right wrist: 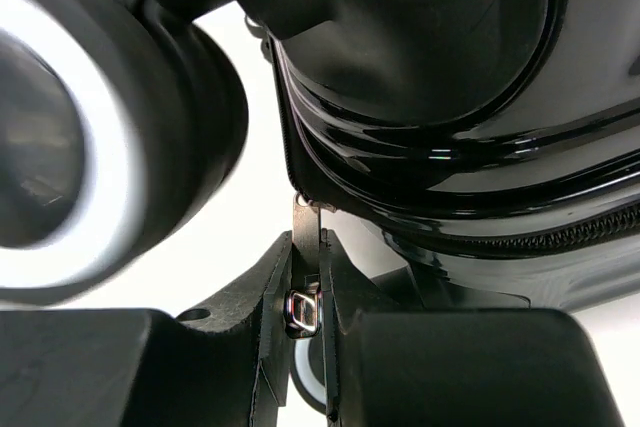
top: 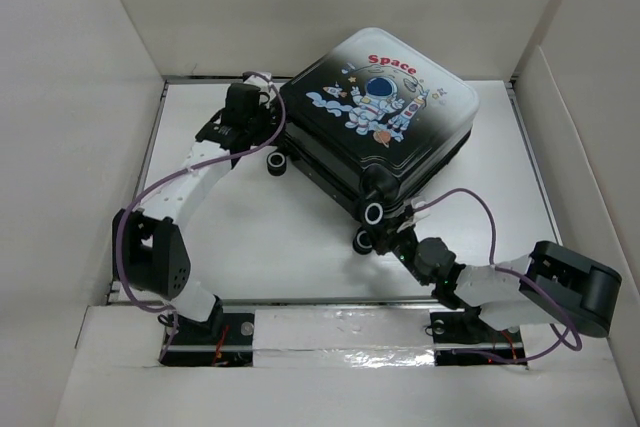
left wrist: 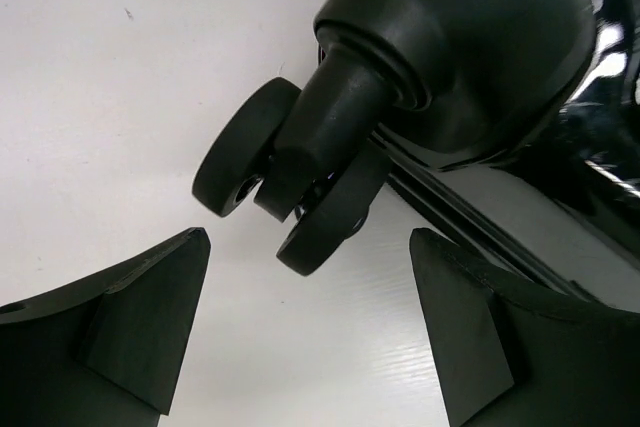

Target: Pack the luggage

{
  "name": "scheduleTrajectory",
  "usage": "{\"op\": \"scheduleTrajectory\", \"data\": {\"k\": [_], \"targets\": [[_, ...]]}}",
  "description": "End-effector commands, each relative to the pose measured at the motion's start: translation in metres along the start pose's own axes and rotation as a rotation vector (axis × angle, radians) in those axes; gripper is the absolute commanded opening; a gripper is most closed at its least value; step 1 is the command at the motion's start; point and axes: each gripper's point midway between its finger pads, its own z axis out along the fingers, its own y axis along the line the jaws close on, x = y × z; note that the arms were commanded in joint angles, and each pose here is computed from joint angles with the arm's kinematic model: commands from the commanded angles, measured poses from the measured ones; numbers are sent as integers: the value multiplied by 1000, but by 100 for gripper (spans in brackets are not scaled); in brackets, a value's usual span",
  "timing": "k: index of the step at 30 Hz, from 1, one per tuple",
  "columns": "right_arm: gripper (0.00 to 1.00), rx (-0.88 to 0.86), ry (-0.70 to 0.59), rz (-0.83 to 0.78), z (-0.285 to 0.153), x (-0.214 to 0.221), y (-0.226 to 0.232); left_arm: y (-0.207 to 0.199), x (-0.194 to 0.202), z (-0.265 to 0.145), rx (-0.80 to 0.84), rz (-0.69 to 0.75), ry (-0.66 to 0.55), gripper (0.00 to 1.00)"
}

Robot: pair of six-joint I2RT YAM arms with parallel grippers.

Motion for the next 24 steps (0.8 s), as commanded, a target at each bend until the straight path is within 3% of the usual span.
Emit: {"op": "scheduleTrajectory", "data": {"k": [1,7,12,19,22,24], "targets": [[0,-208,-108,54,6,-37,53,5,-34,-5,10,105,-76,80],[0,-228,-100,49,8,-36,57,4,-38,19,23,140,-67,80],[0,-228,-89,46,8,-33,57,16,-46,28,-72,169,-84,80],[0,-231,-92,47,9,-34,55,9,-42,49,-20,187,-46,79],[0,-228,-88,48,9,-33,52,5,-47,54,-2,188,-53,74],[0,-228,-82,48,8,-31,51,2,-52,54,11,190,-68,61]]}}
